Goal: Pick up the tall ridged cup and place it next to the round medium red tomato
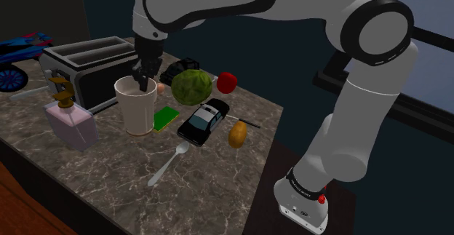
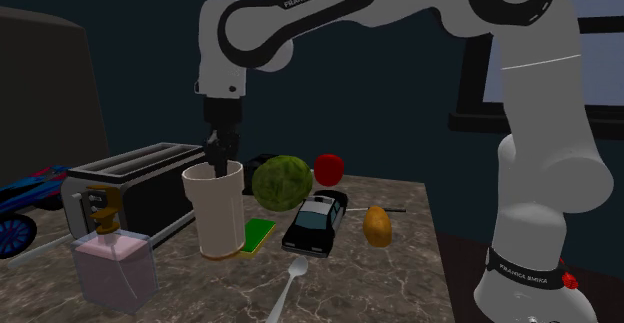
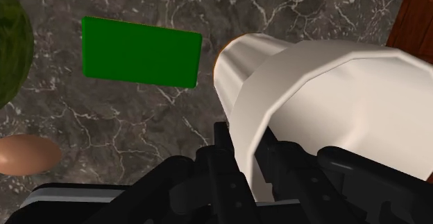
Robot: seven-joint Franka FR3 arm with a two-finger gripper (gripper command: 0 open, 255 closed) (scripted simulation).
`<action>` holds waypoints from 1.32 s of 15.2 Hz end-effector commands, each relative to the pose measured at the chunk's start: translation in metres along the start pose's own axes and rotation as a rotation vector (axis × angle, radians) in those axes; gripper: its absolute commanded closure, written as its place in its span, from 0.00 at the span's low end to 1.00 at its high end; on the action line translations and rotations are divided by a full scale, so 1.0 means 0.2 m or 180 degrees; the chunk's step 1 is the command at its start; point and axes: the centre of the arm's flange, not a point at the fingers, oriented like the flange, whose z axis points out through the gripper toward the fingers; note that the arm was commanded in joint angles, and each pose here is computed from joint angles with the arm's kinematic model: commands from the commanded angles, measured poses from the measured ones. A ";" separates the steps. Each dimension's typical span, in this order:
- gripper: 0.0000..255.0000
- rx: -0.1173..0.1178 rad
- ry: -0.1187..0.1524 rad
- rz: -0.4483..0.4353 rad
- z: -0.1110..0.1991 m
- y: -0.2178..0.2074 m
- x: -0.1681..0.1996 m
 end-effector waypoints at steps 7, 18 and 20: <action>1.00 0.0000 0.0002 -0.0001 -0.21 -0.01 0.01; 1.00 0.0000 0.0002 -0.0001 -0.50 -0.04 0.02; 1.00 0.0000 0.0002 -0.0001 -0.56 -0.04 0.02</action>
